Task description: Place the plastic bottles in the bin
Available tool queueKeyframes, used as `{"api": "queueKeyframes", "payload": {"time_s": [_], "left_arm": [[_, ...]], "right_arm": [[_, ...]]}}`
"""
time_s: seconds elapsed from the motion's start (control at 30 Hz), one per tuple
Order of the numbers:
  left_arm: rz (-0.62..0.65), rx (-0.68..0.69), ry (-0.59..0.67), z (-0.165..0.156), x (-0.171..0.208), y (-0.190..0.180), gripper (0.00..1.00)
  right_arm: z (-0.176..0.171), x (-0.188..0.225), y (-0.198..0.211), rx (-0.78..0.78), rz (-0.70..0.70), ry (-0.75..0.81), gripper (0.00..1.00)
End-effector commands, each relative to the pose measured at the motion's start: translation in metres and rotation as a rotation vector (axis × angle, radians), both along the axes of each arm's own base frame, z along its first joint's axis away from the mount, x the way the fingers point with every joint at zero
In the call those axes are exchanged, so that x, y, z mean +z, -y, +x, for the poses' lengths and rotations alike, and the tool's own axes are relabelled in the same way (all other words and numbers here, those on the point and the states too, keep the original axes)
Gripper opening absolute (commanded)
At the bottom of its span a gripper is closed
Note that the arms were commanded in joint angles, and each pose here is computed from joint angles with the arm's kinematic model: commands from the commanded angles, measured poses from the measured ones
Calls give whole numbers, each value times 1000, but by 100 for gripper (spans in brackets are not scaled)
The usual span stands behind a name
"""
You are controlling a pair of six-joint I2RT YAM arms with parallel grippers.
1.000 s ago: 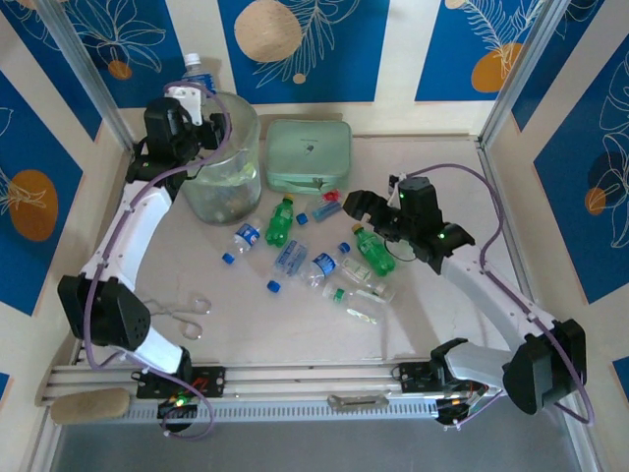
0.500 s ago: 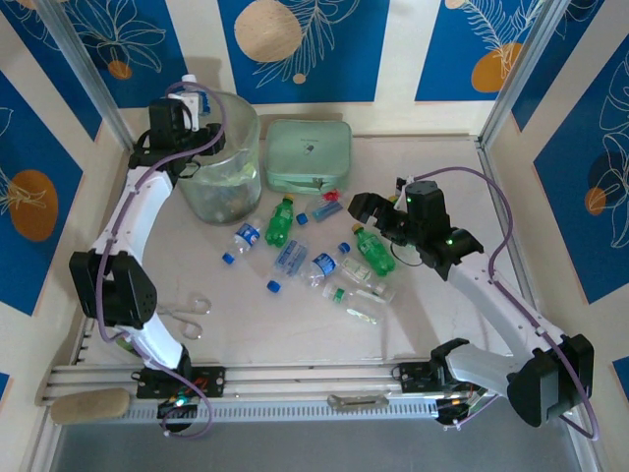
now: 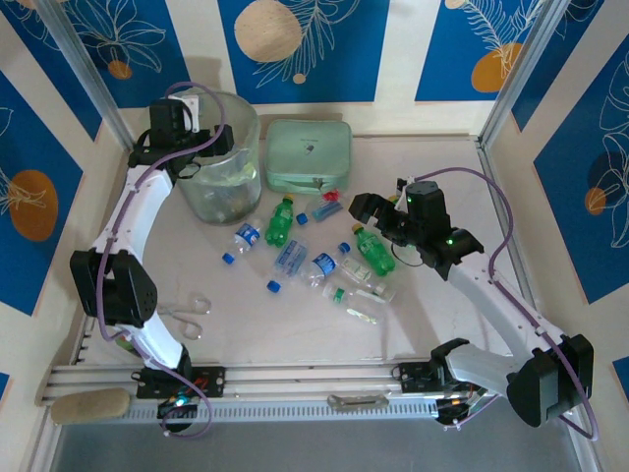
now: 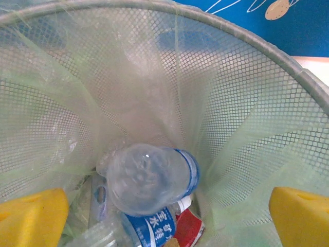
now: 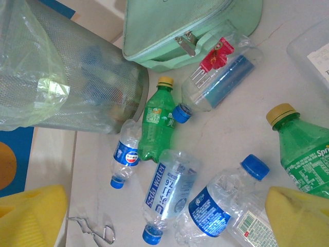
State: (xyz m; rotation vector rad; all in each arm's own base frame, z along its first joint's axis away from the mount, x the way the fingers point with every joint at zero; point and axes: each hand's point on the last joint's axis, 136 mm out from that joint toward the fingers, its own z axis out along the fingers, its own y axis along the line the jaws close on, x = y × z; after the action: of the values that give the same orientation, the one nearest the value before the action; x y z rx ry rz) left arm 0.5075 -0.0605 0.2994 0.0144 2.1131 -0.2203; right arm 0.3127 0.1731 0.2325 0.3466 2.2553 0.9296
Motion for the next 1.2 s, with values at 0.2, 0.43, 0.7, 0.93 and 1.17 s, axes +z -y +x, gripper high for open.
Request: {"api": "queueKeyframes", "payload": {"time_s": [0.2,0.43,0.7,0.93,1.17], "left_arm": [[-117,-59,137,-34,71,11,100],[-309,-150,237,-78,101,37,100],[-488,-287,249,-129,87,85,100],[-525,-415,156,-164,41,139,100],[-551,-485,17,-190,-13,181,100]], "right_arm": [[2,-9,-2,13,-6,-26,99],[8,-19,-1,10,-38,-62,99],[23,-32,25,-21,-101,-124,99],[37,-49,66,-81,-210,-183,99],[49,-60,86,36,-400,-168,95]]}}
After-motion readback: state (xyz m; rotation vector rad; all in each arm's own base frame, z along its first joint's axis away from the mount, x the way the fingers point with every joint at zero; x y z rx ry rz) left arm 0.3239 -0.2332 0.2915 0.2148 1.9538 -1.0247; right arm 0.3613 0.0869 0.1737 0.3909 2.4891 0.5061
